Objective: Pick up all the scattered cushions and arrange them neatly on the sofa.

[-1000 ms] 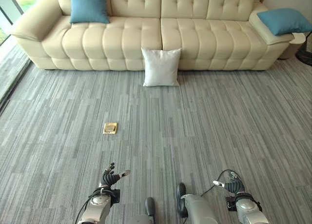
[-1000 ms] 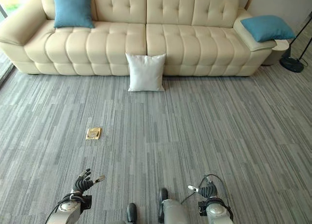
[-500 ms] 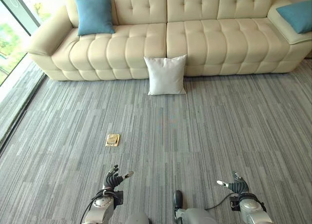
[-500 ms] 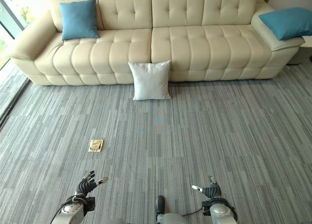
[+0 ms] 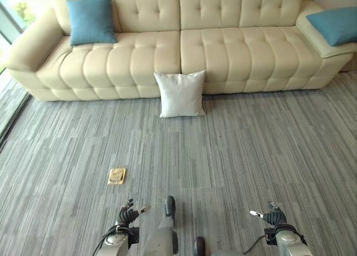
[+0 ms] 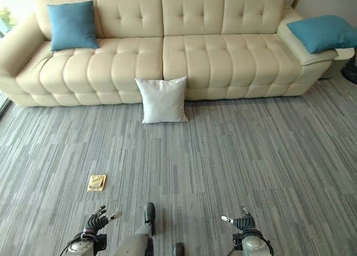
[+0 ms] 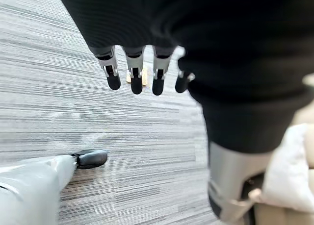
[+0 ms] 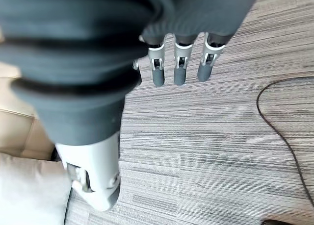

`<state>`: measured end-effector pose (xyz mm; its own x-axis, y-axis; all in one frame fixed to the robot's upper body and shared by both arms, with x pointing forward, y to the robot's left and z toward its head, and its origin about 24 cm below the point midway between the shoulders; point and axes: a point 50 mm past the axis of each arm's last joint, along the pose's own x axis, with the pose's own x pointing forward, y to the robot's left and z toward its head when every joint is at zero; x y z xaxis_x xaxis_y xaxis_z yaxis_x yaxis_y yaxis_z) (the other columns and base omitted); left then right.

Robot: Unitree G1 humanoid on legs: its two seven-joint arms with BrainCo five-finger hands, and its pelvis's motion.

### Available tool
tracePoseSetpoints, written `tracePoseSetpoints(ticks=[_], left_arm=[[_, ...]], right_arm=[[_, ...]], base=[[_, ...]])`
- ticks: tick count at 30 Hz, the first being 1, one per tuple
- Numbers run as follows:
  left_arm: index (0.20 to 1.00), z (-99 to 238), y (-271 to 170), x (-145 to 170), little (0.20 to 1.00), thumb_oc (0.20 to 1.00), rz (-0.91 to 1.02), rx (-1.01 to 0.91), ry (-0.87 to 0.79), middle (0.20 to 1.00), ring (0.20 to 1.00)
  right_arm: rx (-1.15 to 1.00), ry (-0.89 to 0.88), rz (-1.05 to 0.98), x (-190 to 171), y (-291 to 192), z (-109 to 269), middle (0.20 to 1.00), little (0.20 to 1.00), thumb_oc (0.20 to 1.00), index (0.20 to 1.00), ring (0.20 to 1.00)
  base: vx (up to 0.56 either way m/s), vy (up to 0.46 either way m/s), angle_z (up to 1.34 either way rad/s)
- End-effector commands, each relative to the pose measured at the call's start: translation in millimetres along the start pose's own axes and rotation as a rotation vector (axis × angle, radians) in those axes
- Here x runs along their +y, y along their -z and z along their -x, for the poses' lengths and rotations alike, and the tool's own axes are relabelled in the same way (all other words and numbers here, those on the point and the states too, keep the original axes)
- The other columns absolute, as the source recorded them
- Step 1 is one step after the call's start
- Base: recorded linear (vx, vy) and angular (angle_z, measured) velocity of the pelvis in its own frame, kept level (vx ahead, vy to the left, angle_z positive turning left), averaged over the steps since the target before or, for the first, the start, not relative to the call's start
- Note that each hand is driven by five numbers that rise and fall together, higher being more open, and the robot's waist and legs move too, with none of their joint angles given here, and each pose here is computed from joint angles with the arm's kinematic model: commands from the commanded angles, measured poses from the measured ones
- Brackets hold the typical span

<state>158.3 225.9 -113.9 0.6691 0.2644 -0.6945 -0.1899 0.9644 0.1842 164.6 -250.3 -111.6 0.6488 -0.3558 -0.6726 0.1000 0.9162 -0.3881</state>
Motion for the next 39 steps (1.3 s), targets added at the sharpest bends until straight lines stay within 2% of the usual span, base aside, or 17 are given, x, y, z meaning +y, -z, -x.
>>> tracePoseSetpoints(ticks=[1,7,15,26,39], left_arm=[[1.000,-2,-17,8,1.000,1.000,-0.015,-0.082,-0.013,1.000,1.000],[1.000,-4,-32,13,1.000,1.000,-0.033,-0.129,-0.016,1.000,1.000],[1.000,-8,-51,10,1.000,1.000,-0.055,-0.197,-0.007,1.000,1.000],[1.000,-6,-42,1,1.000,1.000,0.011,-0.160,0.018,1.000,1.000],[1.000,-3,-24,7,1.000,1.000,-0.028,-0.099,0.001,1.000,1.000]], right_arm=[[-0.044,0.008,0.024,-8,-5,0,1.000,1.000,1.000,1.000,1.000],[-0.087,-0.033,0.022,5,-21,-1,1.000,1.000,1.000,1.000,1.000],[-0.128,-0.010,0.046,1,-33,-3,1.000,1.000,1.000,1.000,1.000],[-0.136,0.019,0.032,-16,-32,-4,1.000,1.000,1.000,1.000,1.000],[-0.082,0.037,0.062,-23,-17,-3,1.000,1.000,1.000,1.000,1.000]], base=[[0.34,0.234,-0.32],[0.18,0.126,-0.11],[0.33,-0.080,0.11],[0.24,-0.158,0.28],[0.27,0.006,-0.09]])
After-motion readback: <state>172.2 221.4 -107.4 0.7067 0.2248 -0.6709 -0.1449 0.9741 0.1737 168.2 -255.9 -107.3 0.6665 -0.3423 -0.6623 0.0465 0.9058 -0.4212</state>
